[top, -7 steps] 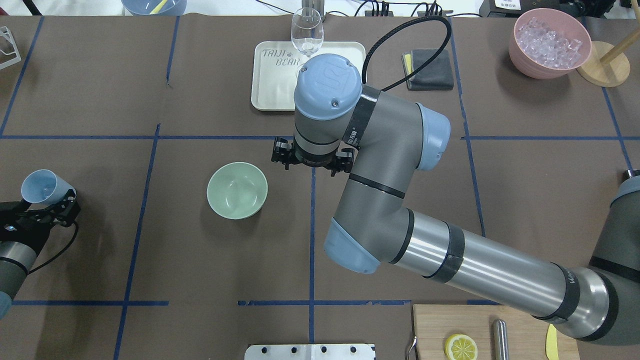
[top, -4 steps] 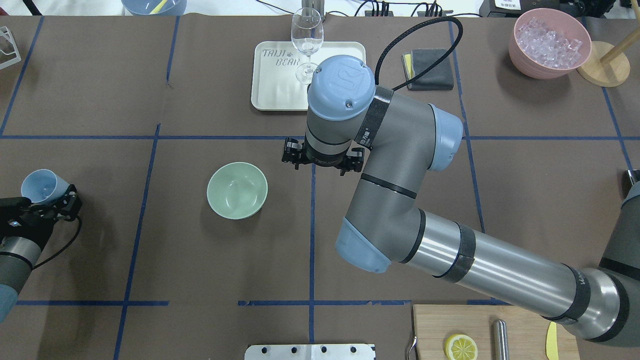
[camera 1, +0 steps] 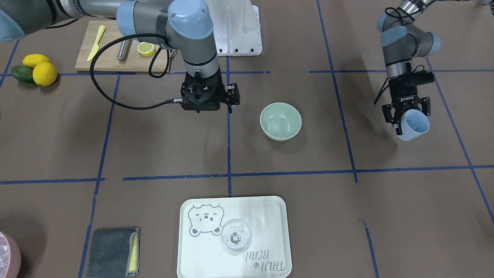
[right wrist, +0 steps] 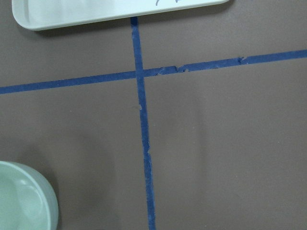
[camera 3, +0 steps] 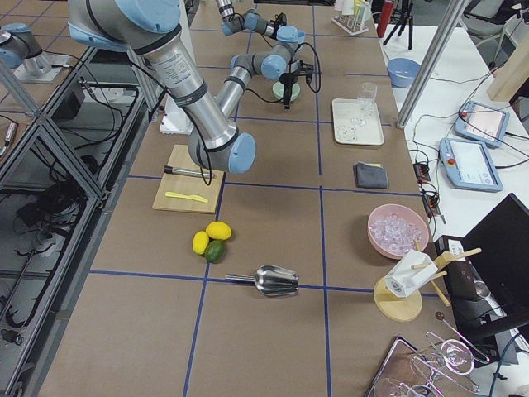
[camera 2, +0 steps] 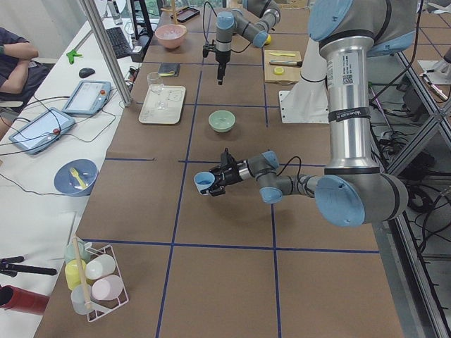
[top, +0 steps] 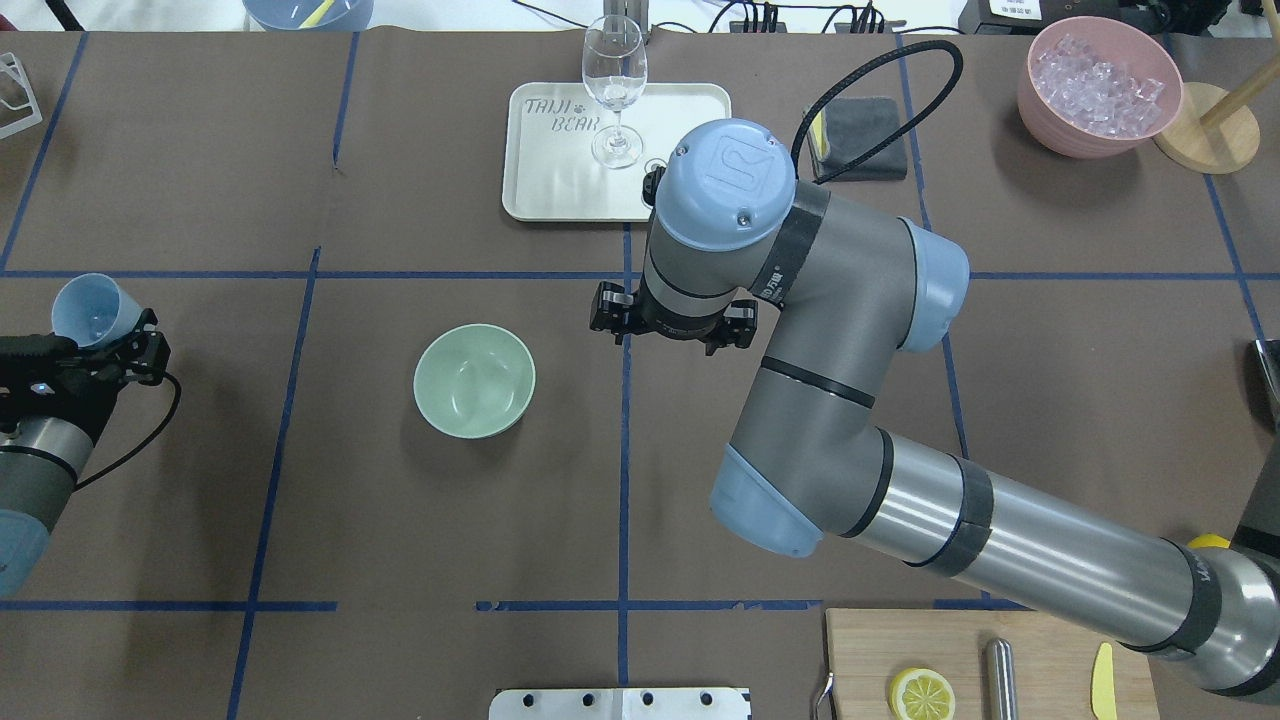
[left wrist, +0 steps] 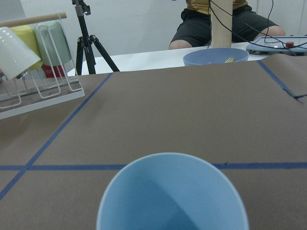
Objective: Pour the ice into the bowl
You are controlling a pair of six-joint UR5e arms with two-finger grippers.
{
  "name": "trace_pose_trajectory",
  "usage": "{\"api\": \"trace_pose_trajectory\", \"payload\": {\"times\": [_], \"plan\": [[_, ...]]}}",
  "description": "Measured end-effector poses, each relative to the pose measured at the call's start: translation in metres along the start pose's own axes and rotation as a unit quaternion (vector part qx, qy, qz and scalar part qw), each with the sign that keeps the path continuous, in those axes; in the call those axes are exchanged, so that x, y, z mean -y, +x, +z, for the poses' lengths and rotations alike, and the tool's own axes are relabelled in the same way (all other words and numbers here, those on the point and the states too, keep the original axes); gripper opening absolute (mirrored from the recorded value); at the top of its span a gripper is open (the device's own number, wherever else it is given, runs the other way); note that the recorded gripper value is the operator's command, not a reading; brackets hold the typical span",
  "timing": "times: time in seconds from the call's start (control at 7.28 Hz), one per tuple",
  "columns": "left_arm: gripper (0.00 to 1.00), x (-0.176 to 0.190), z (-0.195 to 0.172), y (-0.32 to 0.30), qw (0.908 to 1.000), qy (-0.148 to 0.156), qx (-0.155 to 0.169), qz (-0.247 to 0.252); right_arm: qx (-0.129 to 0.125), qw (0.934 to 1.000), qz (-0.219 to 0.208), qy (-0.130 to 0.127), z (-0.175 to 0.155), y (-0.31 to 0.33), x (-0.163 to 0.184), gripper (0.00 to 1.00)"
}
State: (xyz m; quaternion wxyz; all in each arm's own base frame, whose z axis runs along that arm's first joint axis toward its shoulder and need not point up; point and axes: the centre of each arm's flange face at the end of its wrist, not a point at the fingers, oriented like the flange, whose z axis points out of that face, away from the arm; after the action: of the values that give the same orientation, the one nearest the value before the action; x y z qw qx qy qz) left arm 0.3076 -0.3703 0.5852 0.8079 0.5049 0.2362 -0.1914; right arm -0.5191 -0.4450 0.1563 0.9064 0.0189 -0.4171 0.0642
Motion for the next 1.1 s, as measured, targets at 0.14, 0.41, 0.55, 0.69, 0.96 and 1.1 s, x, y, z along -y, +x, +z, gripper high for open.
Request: {"api": "trace_pose_trajectory", "payload": {"times": [0.14,0.41,0.55,0.69,0.96,1.1], "plan": [[0.0,0.019,-0.001,0.011,0.9995,0.005,-0.015,0.029,0.002,1.0,-0.003,0.001,-0.002,0.007,-0.003,1.0],[0.0,0.044,-0.009,0.053,0.9968,-0.016,-0.067,0.041,0.004,1.0,-0.005,0.002,-0.005,0.026,-0.008,1.0],[0.0,0.051,-0.012,0.072,0.9951,-0.024,-0.087,0.04,0.004,1.0,-0.005,0.003,-0.006,0.042,-0.012,1.0],[0.0,0.057,-0.014,0.089,0.9924,-0.031,-0.104,0.057,0.003,1.0,-0.005,0.004,-0.007,0.059,-0.017,1.0],[0.0,0.063,-0.012,0.124,0.9834,-0.033,-0.128,0.125,0.0,1.0,-0.003,0.005,-0.009,0.079,-0.02,1.0],[0.0,0.07,-0.012,0.14,0.9808,-0.034,-0.128,0.143,-0.001,1.0,-0.003,0.005,-0.009,0.083,-0.021,1.0]]}}
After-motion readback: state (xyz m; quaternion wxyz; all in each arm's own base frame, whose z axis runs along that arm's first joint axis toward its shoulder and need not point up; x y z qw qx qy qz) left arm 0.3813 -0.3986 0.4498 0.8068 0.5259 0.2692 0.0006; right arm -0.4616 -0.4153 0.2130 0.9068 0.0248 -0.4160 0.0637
